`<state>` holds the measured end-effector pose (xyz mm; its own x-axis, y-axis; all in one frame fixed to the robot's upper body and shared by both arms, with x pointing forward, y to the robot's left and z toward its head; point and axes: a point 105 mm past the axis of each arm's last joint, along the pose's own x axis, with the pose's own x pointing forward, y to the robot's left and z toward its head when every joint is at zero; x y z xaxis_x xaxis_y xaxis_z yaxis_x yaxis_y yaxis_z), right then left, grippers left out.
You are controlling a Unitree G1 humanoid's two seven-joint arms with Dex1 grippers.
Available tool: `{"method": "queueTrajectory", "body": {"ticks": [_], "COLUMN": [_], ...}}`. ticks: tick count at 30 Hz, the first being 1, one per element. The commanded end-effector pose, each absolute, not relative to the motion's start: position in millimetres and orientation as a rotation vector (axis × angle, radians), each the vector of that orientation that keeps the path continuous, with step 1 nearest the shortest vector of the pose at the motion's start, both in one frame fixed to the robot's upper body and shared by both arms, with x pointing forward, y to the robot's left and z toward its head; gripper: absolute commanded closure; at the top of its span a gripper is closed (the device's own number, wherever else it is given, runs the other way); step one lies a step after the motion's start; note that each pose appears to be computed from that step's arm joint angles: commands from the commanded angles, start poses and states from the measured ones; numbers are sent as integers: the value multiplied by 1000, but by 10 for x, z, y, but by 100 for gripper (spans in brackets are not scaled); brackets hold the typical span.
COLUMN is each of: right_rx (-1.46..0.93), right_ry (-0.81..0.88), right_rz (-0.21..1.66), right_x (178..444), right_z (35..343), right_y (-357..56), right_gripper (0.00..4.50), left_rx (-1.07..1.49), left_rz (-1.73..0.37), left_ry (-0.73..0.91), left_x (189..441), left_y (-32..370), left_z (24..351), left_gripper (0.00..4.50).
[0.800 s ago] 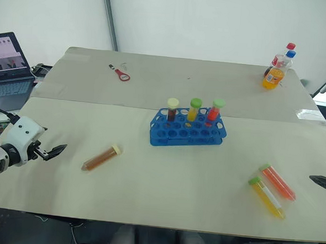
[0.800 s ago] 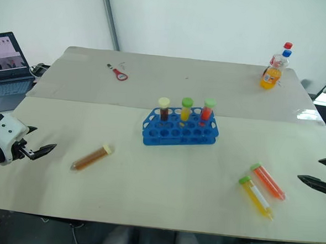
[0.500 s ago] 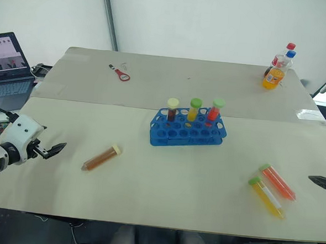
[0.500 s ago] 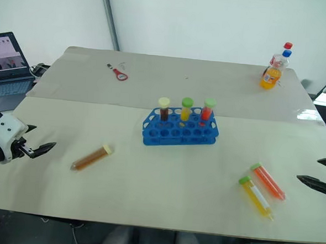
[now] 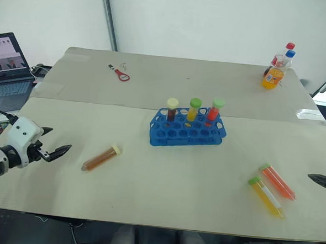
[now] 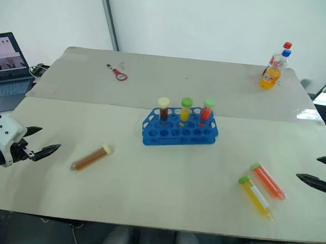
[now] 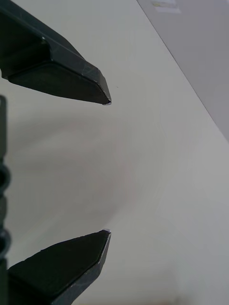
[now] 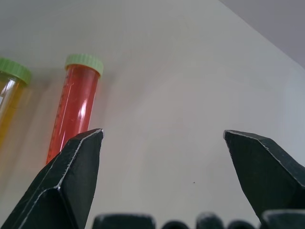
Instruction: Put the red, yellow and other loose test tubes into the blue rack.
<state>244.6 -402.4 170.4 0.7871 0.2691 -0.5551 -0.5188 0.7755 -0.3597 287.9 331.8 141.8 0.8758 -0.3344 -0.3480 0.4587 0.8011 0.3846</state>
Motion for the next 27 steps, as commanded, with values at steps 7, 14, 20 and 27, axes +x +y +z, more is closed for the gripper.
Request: {"method": "queueTrajectory", "body": {"ticks": [7, 14, 20, 27], "right_rx": [-583, -531, -636, -620], "right_ry": [462, 531, 733, 903], "right_rz": [504, 644, 603, 509], "right_x": [2566, 2553, 2652, 2836], "right_z": [2012, 1986, 1751, 1493], "right_y": [-3854, -3396, -3275, -3348], "right_gripper": [0, 0, 0, 0], "left_rx": [497, 533, 615, 627], "left_rz": [-891, -1285, -1447, -1537], "left_ry": [30, -11, -74, -144], "left_x": [2897, 2677, 2620, 2574], "left_y": [1918, 1029, 654, 362], "left_z": [1904, 1963, 1995, 1995], "left_gripper": [4, 4, 4, 4]}}
